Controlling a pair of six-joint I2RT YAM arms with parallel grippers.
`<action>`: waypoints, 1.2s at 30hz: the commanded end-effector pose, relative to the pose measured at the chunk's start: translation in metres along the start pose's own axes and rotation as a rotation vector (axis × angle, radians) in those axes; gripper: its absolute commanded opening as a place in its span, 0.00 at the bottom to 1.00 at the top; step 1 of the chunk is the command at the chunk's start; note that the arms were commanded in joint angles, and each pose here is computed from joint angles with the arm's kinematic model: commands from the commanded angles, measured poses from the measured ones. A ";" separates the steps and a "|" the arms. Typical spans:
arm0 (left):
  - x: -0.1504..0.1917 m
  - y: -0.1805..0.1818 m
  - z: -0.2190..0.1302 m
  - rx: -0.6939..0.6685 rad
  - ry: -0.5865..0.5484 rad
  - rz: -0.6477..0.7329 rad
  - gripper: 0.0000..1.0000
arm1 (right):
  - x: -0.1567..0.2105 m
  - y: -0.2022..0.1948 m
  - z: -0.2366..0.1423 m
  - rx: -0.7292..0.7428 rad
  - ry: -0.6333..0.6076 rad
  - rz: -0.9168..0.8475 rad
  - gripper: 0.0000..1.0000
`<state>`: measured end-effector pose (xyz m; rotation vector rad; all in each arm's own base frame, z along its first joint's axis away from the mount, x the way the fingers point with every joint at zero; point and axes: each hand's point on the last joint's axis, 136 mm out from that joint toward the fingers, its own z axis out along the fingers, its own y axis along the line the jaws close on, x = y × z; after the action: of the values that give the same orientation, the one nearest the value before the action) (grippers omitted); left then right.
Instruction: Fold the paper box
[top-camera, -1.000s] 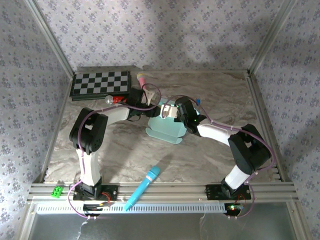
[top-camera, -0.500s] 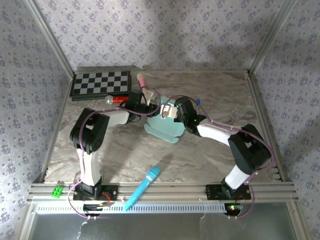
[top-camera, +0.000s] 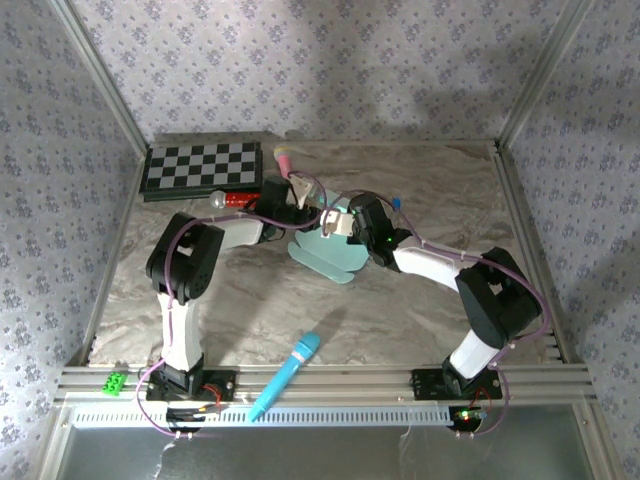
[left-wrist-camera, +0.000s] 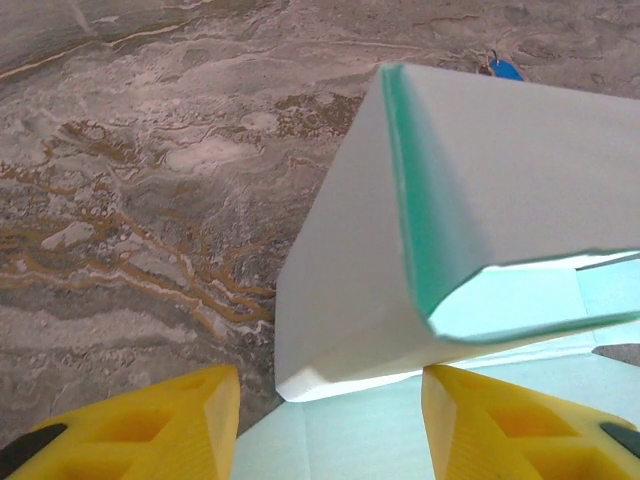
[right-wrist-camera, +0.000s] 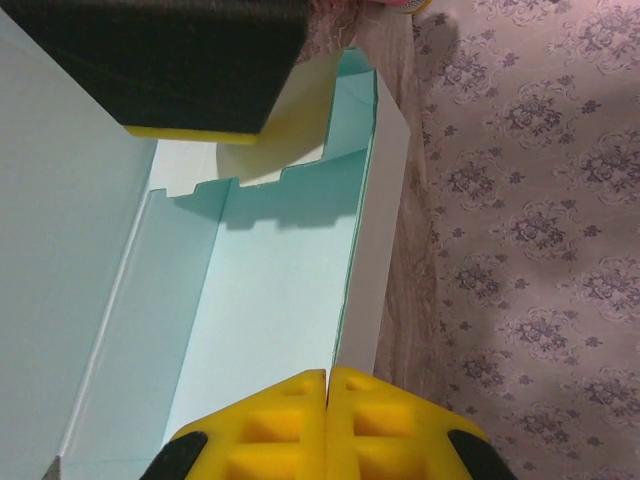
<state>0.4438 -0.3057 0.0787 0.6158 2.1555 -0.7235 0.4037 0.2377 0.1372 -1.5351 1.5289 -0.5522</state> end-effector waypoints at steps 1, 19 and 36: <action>-0.012 -0.010 0.006 0.029 -0.018 0.036 0.50 | -0.012 0.014 0.002 -0.069 -0.045 -0.013 0.00; -0.011 -0.023 0.007 0.065 -0.016 0.056 0.23 | -0.011 0.020 0.004 -0.102 -0.044 -0.006 0.00; 0.008 -0.024 -0.040 -0.039 0.024 -0.036 0.37 | 0.004 0.004 0.002 -0.071 -0.011 0.007 0.00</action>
<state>0.4098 -0.3029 0.0877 0.6095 2.2020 -0.7124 0.4072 0.2350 0.1351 -1.5470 1.5434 -0.5163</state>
